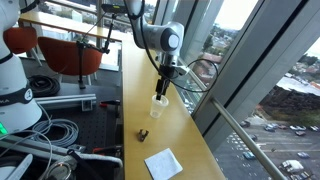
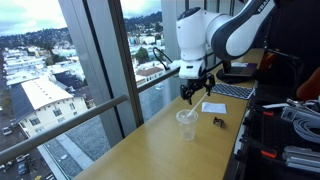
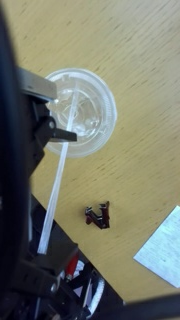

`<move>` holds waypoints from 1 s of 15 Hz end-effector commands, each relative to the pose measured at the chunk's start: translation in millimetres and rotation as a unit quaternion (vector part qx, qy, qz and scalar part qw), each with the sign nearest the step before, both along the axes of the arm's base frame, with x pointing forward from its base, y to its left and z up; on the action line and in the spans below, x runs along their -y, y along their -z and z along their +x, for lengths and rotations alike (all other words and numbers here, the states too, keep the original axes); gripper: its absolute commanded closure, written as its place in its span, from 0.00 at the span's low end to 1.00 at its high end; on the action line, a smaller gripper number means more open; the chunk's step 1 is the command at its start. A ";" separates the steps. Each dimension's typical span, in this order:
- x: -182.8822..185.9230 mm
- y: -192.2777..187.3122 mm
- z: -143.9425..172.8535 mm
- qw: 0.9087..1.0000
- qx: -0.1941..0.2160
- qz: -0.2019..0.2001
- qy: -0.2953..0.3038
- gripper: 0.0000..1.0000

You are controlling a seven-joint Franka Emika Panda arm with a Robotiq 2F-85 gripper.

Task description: Put the straw in the plastic cup

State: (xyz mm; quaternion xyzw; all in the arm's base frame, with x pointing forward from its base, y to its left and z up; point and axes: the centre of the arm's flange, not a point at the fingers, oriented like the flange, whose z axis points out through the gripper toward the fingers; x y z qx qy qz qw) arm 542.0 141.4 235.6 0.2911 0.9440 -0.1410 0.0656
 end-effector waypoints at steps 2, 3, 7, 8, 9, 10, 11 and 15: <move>-15.9 -15.0 -3.4 1.000 0.013 -0.003 -0.006 0.00; -19.6 -16.4 -1.3 1.000 0.016 0.001 -0.009 0.00; -28.7 -24.9 17.6 0.999 0.030 0.012 -0.019 0.00; -30.3 -29.8 20.0 0.999 0.034 0.016 -0.018 0.00; -31.8 -31.7 24.8 0.999 0.037 0.018 -0.016 0.00; -33.4 -33.2 29.9 0.999 0.038 0.021 -0.015 0.00; -34.9 -34.7 33.3 0.999 0.040 0.023 -0.014 0.00; -29.8 -53.5 40.1 0.999 0.037 0.032 0.020 0.00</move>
